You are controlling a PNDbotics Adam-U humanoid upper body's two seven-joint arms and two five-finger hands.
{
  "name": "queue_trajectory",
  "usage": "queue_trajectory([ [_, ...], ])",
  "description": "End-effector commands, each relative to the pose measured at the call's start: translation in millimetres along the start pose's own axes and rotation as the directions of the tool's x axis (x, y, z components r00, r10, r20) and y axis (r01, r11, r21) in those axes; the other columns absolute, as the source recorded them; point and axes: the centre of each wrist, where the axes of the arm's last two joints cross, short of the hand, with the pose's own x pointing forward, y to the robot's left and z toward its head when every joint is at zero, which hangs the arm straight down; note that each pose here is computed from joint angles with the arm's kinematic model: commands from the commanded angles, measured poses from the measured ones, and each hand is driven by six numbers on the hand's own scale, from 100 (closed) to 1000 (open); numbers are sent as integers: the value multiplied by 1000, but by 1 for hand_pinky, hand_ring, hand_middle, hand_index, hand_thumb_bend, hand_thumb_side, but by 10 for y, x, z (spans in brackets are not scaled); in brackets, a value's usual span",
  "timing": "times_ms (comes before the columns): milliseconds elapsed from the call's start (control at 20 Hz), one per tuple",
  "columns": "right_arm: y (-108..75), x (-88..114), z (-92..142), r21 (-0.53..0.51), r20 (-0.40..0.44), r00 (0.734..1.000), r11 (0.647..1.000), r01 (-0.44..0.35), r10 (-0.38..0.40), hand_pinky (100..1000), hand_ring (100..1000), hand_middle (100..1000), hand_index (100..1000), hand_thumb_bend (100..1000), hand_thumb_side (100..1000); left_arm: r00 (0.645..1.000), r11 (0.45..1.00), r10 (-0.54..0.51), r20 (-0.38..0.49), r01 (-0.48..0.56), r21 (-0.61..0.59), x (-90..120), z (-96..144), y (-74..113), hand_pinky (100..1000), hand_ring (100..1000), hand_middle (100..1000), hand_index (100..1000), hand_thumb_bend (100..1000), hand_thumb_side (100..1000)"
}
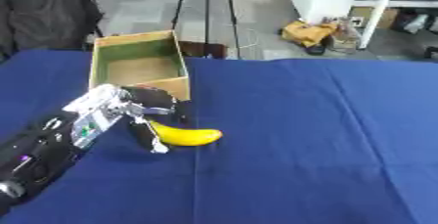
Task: Pick up objects on the table and place them in the box.
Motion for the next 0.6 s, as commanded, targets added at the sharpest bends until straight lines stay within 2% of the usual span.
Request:
queue_trajectory([
  [50, -17, 73, -53, 4, 30, 1000, 1000, 4, -4, 669, 624, 639, 727, 100, 645, 1000, 1000, -22, -17, 22, 13, -32, 37, 69, 742, 706, 713, 845, 634, 371],
  [600, -19, 68, -47, 4, 27, 1000, 1000, 4, -4, 669, 623, 639, 727, 100, 644, 999, 1000, -8, -31, 8, -2, -58, -13, -34, 712, 677, 686, 836, 601, 363],
])
